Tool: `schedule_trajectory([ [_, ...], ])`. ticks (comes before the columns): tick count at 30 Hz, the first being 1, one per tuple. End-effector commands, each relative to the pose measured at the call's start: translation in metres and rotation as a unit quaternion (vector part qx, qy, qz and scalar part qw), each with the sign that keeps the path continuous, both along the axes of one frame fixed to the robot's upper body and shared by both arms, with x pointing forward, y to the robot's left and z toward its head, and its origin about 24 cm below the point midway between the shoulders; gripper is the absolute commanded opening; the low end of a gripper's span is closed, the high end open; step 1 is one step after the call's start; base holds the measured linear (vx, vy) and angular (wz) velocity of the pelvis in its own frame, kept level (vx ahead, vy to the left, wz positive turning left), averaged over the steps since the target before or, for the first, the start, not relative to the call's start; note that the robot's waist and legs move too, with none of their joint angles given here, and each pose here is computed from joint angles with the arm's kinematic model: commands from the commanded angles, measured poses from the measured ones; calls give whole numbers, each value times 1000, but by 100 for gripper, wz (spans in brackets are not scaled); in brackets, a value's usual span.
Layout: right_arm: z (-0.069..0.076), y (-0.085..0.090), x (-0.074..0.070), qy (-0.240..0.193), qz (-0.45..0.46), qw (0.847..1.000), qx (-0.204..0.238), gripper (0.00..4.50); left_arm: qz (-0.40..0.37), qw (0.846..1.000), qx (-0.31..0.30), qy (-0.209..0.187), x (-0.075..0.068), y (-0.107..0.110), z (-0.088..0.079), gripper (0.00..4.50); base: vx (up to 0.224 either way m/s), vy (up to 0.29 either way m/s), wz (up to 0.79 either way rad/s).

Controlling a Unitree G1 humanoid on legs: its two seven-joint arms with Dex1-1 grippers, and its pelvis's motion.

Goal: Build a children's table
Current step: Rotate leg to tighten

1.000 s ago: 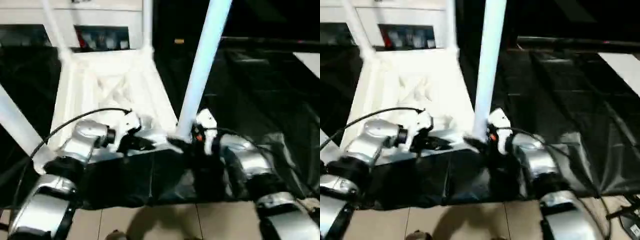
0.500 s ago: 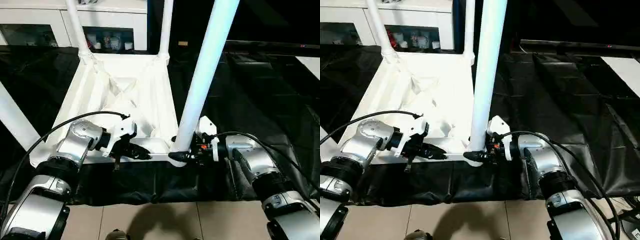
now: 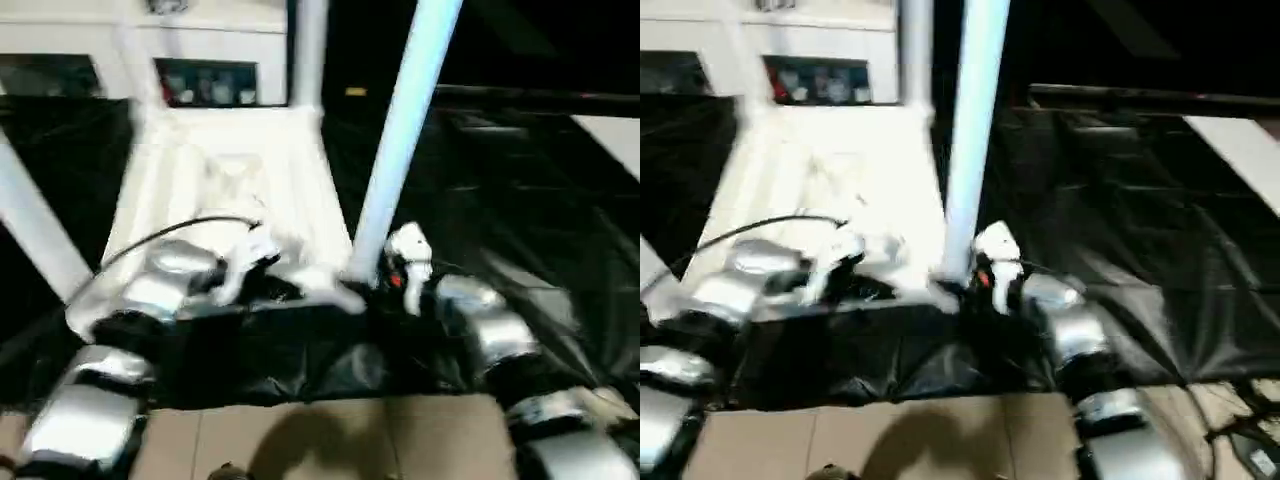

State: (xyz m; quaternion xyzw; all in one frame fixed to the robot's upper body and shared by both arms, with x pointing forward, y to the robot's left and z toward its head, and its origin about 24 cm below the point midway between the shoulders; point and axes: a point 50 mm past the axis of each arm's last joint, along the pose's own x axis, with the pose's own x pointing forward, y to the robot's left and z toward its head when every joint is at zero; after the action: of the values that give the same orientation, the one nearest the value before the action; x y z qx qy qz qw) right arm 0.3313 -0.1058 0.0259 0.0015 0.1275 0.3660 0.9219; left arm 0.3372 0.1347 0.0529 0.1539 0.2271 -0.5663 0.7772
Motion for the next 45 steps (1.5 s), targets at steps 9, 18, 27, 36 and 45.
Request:
schedule_trajectory([
  [9, -6, 64, -4, 6, -91, 996, 21, 322, -3, 999, -35, 12, -10, -68, -15, 0, 0, 0, 0],
  [18, 3, 33, -3, -39, 2, 999, -1, 403, -57, 998, -25, 8, -16, -39, -13, 0, 0, 0, 0],
  [27, 8, -14, -17, -23, 213, 975, -53, 420, -115, 992, -34, 35, -20, -3, -5, 0, 0, 0, 0],
  [36, 13, -21, -26, 6, 306, 951, -52, 345, -157, 986, -22, 60, -23, 10, -1, 0, 0, 0, 0],
  [45, 12, -18, -31, 21, 337, 941, -41, 282, -174, 982, -15, 69, -24, 17, 1, 0, 0, 0, 0],
])
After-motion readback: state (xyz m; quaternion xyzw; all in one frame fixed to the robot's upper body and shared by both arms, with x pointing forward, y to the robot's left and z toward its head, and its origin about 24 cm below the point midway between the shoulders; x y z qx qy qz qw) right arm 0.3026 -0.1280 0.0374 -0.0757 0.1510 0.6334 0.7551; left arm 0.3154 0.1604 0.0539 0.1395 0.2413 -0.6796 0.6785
